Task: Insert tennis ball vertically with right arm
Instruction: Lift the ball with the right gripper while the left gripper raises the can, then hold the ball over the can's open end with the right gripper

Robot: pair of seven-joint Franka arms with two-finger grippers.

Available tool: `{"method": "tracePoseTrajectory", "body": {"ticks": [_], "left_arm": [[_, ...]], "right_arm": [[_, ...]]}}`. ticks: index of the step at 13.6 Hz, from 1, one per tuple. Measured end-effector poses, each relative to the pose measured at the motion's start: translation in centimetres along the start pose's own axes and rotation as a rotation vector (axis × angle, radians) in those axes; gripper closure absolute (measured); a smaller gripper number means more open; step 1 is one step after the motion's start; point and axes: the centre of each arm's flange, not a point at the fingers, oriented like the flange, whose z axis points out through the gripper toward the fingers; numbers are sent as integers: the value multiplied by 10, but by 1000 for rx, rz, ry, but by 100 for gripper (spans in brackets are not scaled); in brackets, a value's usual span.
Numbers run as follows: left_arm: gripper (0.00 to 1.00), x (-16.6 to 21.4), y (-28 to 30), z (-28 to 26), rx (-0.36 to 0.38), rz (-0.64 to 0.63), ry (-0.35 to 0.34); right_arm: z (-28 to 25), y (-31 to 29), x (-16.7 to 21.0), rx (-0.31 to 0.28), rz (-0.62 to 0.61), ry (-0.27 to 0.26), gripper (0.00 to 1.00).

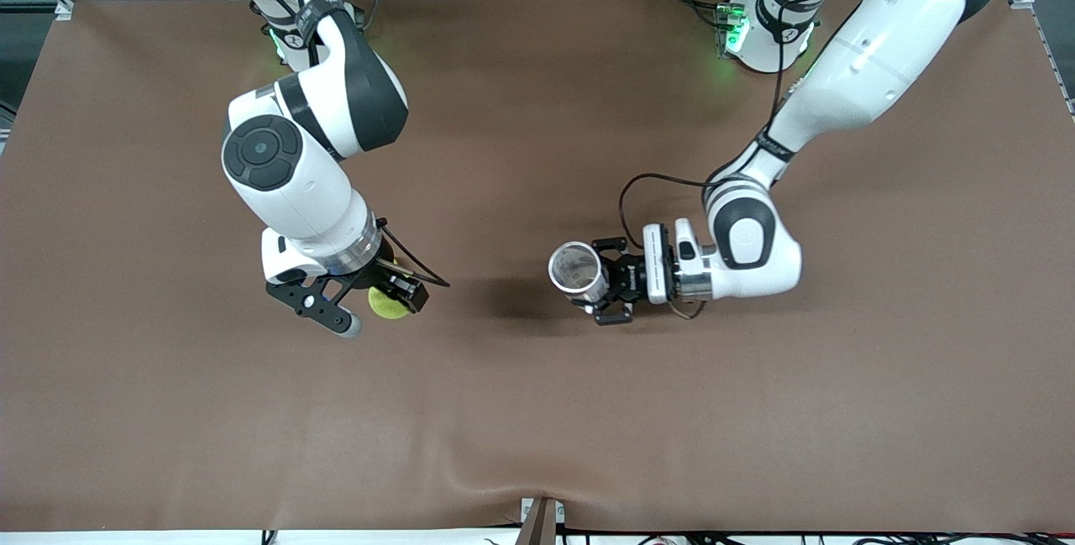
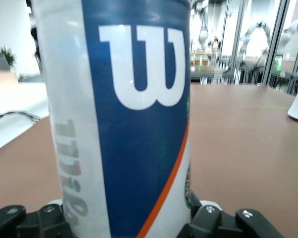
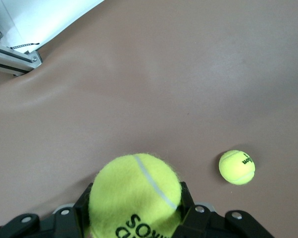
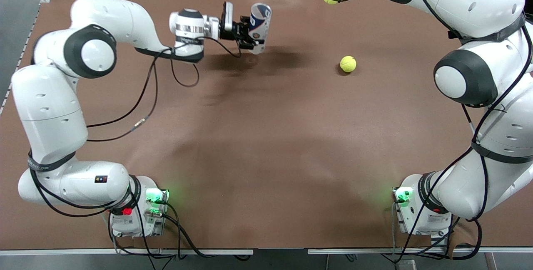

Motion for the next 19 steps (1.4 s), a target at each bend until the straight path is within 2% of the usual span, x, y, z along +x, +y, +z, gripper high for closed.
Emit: {"method": "tracePoseTrajectory", "body": {"ticks": [3, 4, 6, 9, 13, 15, 19], "left_arm": [[30, -24, 39, 58, 73, 26, 125], [30, -24, 56, 83, 87, -7, 150], [30, -23, 87, 123, 101, -57, 168], [32, -33, 111, 148, 116, -101, 167], [34, -46, 126, 160, 134, -115, 160], [34, -51, 126, 158, 135, -107, 144], [34, -54, 124, 155, 141, -92, 138]], "right_arm": [[-20, -20, -22, 16, 52, 1, 32], [-22, -31, -38, 22, 68, -1, 32], [-22, -50, -72, 24, 88, -9, 32], [-19, -66, -108, 9, 106, -24, 32], [-9, -60, -129, -106, 94, -73, 32], [-2, -58, -141, -167, 107, -75, 32], [17, -54, -150, -225, 110, -79, 32]]}}
